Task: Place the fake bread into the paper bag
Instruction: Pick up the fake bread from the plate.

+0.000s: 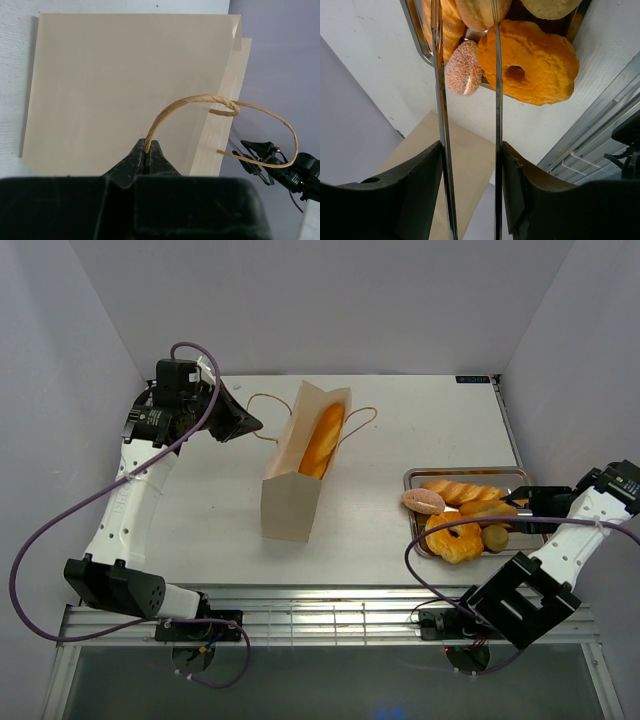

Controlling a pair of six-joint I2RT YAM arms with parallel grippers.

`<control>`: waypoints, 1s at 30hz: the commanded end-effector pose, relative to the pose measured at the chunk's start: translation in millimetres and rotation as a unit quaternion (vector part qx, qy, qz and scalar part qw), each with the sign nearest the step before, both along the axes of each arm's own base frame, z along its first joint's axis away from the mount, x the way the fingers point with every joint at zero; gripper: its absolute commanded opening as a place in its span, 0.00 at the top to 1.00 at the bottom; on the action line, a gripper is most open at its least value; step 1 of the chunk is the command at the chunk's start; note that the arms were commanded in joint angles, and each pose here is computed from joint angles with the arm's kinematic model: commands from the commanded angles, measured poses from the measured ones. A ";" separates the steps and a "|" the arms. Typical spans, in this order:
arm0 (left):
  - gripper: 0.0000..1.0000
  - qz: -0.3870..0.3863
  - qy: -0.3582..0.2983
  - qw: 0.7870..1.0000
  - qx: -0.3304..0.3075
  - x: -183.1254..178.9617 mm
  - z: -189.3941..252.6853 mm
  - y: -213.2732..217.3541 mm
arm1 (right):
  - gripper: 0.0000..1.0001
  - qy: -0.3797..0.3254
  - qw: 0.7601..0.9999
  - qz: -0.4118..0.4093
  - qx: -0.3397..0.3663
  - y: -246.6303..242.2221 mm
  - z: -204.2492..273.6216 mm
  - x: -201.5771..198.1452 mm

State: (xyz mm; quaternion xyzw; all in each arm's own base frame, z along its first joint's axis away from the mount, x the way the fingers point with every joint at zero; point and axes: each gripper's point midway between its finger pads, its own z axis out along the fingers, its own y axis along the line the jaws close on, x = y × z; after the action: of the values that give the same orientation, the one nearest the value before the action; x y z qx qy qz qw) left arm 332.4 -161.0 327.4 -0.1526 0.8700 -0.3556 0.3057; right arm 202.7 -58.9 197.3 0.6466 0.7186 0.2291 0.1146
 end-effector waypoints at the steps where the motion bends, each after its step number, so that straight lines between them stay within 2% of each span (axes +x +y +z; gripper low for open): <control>1: 1.00 -0.005 -0.006 1.000 0.000 0.8 3.1 2.0 | 0.47 0.025 1.000 0.009 0.002 -1.3 -12.7 -8.6; 30: 1.00 0.002 -0.003 1.000 -0.005 2.4 1.9 4.4 | 0.42 0.011 1.000 0.024 -0.006 -18.4 -15.3 7.4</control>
State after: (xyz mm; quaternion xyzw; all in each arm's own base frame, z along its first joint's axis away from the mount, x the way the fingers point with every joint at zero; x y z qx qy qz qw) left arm 339.2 -158.3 319.2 -0.1599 0.8734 -0.3518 0.2964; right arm 204.7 -71.3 173.6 0.6370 0.7346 0.2175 0.0854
